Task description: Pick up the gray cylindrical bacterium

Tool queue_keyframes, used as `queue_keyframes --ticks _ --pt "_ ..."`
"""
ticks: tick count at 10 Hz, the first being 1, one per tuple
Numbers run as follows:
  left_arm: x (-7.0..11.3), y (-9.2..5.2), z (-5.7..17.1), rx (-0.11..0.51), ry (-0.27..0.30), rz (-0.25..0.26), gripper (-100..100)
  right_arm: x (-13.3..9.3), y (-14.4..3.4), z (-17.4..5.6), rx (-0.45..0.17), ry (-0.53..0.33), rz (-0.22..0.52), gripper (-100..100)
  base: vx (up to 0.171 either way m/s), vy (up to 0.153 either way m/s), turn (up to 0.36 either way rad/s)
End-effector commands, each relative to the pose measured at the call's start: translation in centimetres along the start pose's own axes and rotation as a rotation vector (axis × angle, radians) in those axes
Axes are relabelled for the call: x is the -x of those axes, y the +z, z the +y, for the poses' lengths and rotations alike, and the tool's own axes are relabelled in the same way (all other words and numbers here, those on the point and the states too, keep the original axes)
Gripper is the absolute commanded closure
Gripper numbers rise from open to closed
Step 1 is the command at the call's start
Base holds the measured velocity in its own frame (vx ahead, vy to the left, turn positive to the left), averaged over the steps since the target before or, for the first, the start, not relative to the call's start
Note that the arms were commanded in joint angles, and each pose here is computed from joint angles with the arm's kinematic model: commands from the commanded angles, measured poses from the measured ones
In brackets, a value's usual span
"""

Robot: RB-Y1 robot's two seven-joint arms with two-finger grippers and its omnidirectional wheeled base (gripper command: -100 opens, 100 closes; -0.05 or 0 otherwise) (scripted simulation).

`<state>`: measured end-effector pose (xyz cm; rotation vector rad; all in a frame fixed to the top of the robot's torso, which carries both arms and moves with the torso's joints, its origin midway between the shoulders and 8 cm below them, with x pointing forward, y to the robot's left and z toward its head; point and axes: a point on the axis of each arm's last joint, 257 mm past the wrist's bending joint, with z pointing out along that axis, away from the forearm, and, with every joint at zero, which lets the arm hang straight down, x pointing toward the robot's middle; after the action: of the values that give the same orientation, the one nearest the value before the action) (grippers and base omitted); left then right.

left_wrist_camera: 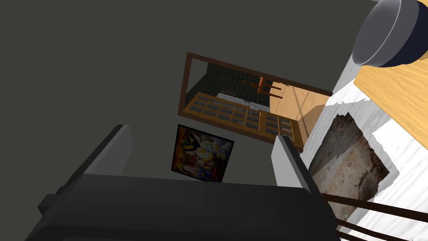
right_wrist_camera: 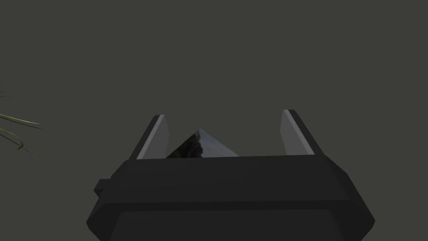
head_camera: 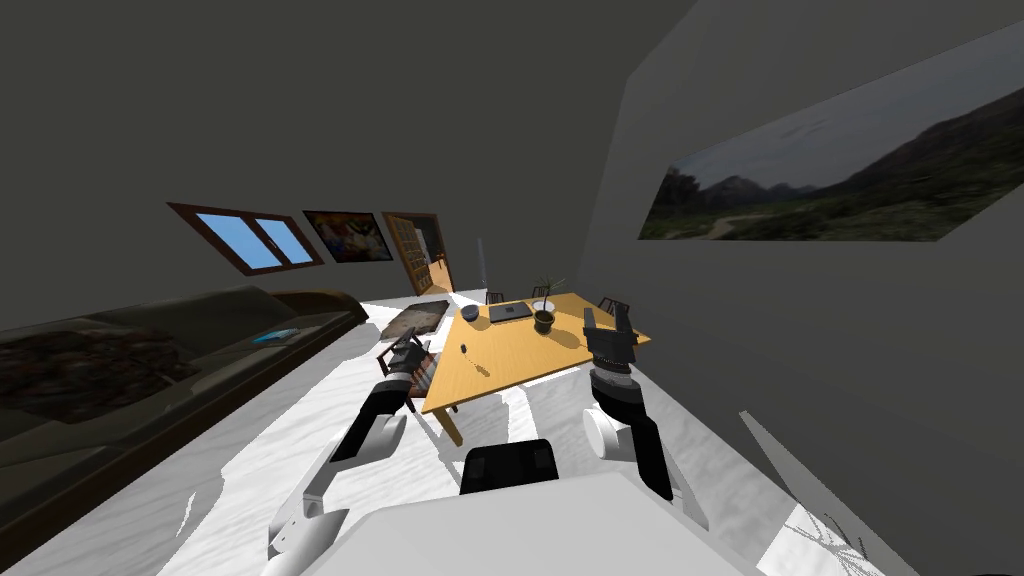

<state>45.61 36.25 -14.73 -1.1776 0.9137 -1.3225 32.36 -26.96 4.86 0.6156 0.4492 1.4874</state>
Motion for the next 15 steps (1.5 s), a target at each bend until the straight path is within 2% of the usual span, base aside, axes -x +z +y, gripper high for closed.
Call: queue_keyframes --ticks 1,3,4,6,7,10,15 --pt "1.1 0.2 1.2 0.030 -0.012 -0.021 -100 0.0 0.0 0.0 0.000 0.000 0.000 0 -0.011 0.038 -0.033" --pt "3.5 1.1 3.3 0.087 -0.053 -0.075 -100 0.0 0.0 0.0 0.000 0.000 0.000 0 -0.011 0.024 -0.061" --pt "3.7 1.0 3.7 0.096 -0.053 -0.080 -100 0.0 0.0 0.0 0.000 0.000 0.000 0 -0.014 0.022 -0.023" --pt "5.9 1.7 5.6 0.146 -0.100 -0.137 -100 0.0 0.0 0.0 0.000 0.000 0.000 0 -0.013 0.022 -0.068" --pt "6.2 1.5 6.3 0.160 -0.101 -0.144 -100 0.0 0.0 0.0 0.000 0.000 0.000 0 -0.009 0.017 -0.039" --pt "9.1 2.1 9.5 0.240 -0.178 -0.235 -100 0.0 0.0 0.0 0.000 0.000 0.000 0 -0.006 0.015 -0.094" --pt "11.1 1.6 13.0 0.319 -0.234 -0.307 -100 0.0 0.0 0.0 0.000 0.000 0.000 0 -0.002 0.008 -0.050"
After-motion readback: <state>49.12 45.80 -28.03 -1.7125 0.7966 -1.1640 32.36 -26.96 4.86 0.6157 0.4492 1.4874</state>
